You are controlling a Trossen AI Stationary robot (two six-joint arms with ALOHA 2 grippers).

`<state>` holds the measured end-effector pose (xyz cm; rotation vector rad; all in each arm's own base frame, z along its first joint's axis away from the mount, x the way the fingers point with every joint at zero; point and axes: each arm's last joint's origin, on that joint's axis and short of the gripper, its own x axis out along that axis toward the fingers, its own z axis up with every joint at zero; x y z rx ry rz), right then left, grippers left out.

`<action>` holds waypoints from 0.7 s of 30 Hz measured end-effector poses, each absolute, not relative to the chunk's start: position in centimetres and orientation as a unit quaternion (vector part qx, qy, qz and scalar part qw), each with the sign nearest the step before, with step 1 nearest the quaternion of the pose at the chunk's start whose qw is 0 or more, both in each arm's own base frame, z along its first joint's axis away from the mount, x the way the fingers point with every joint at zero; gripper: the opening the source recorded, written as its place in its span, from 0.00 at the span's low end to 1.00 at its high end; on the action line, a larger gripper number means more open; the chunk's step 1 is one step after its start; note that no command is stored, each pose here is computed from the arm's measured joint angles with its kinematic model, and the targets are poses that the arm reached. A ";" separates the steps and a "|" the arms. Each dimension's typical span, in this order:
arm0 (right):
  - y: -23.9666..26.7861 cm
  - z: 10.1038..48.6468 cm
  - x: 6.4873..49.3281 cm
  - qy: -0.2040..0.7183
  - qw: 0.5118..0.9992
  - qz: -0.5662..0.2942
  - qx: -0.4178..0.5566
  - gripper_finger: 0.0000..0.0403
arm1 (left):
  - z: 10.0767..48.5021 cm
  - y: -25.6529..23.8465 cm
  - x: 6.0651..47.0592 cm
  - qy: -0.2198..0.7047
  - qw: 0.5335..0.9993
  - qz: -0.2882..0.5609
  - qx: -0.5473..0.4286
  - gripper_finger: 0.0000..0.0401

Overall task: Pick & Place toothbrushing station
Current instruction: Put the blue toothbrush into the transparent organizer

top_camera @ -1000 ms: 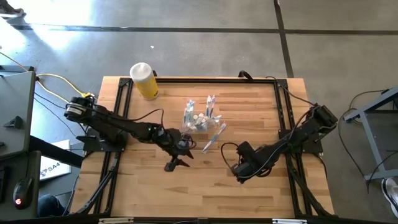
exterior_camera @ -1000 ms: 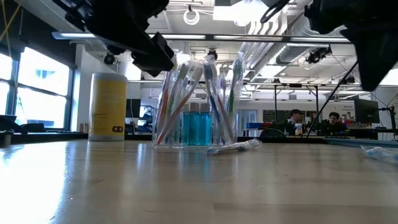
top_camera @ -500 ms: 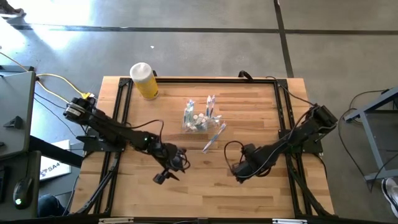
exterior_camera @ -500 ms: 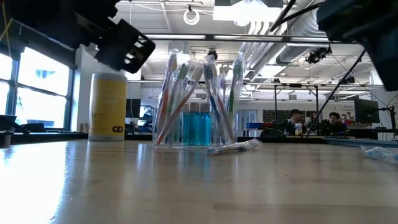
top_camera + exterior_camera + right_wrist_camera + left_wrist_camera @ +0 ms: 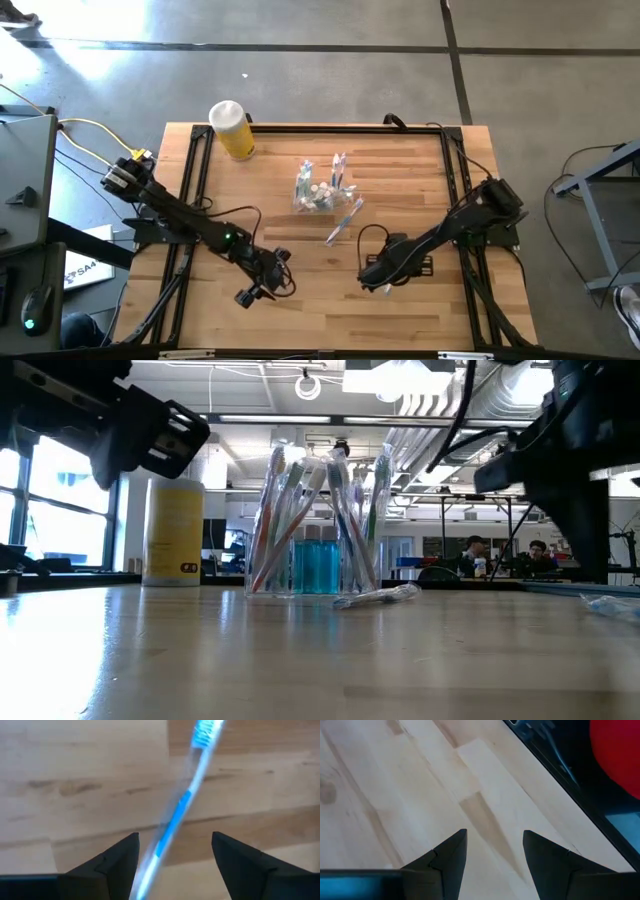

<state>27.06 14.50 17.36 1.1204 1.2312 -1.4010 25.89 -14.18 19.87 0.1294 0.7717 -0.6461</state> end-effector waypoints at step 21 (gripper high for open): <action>11.6 11.9 25.5 0.531 0.506 -0.504 0.456 0.37 | 19.5 -16.3 24.1 0.399 0.851 -0.335 0.062 0.47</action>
